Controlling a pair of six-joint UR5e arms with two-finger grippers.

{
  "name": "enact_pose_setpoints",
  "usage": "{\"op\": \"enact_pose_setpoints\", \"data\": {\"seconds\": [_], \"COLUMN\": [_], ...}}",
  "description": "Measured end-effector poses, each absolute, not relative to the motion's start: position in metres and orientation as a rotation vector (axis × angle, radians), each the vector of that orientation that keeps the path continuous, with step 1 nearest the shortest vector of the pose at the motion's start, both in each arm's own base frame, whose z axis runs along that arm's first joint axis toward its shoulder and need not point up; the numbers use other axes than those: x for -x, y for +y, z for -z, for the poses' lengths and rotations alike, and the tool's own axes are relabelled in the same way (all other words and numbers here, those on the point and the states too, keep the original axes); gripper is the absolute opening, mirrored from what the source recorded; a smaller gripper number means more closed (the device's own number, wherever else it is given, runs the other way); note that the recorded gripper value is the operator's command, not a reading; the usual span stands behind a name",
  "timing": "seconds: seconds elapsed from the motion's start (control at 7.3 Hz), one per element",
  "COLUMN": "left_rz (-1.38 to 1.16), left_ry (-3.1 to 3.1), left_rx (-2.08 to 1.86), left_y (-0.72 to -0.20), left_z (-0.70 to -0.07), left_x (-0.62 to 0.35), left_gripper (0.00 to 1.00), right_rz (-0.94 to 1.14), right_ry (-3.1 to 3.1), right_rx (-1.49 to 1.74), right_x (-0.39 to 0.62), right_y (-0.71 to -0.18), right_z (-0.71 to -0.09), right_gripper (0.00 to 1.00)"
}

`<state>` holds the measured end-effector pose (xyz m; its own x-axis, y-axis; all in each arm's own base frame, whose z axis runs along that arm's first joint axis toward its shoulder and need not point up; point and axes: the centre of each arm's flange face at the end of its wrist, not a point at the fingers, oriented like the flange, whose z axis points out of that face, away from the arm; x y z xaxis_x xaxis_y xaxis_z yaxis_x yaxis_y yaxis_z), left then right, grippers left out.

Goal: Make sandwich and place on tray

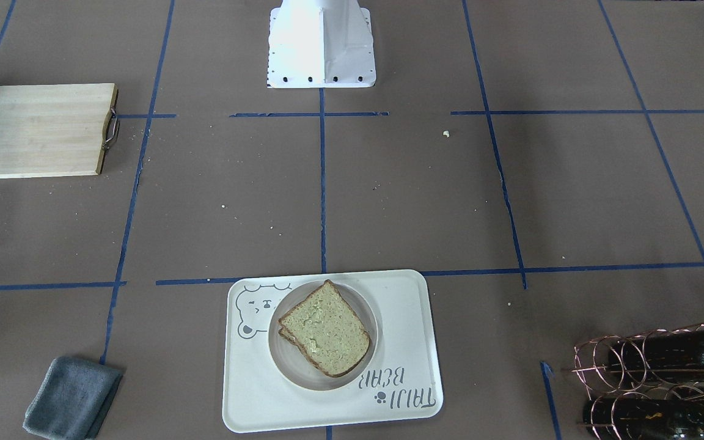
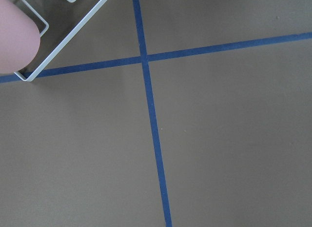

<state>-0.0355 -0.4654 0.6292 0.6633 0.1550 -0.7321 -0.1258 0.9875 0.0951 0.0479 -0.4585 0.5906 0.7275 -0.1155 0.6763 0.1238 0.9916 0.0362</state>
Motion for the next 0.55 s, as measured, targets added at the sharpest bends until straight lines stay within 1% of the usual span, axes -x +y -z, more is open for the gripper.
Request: {"op": "enact_pose_setpoints", "data": {"seconds": [0.55], "left_rz": [-0.165], "left_ry": [0.825], "left_rx": [-0.051], "left_y": [-0.484], "left_z": [-0.611], "left_x": [0.034], "left_gripper": [1.0], "right_rz": [0.146], "right_ry": [-0.74], "right_rx": [0.034], "right_x": [-0.063], "right_y": [-0.444], "right_z": [-0.591], "right_gripper": [1.0]}}
